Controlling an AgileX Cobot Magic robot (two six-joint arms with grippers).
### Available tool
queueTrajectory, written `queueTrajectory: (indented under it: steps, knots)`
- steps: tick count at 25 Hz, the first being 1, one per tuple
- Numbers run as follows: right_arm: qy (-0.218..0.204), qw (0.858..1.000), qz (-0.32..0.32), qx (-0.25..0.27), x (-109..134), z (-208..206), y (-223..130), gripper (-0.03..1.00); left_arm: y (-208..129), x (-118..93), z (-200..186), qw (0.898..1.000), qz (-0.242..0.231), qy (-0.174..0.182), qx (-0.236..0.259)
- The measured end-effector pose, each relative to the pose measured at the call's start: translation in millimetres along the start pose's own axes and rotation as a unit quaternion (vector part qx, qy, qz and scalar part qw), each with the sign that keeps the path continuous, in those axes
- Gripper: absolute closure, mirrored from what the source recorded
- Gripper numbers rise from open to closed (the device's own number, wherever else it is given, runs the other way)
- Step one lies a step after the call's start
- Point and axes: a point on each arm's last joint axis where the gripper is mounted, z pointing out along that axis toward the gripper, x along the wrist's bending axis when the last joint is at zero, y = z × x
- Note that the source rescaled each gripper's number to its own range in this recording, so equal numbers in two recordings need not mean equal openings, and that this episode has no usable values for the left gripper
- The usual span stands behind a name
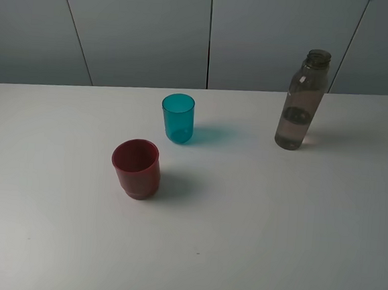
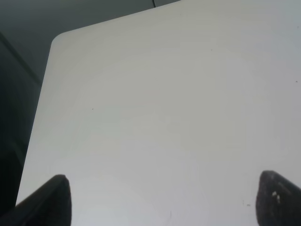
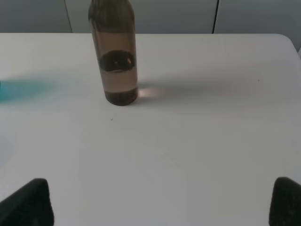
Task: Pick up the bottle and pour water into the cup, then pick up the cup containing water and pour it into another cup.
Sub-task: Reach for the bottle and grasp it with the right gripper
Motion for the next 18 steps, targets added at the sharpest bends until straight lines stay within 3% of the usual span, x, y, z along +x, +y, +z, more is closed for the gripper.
queueTrajectory:
  steps: [18]
  knots:
    - [0.0,1.0,0.0,0.0,0.0,0.0,0.0,-0.03,0.0,0.0,0.0,1.0,0.0,0.0,0.0]
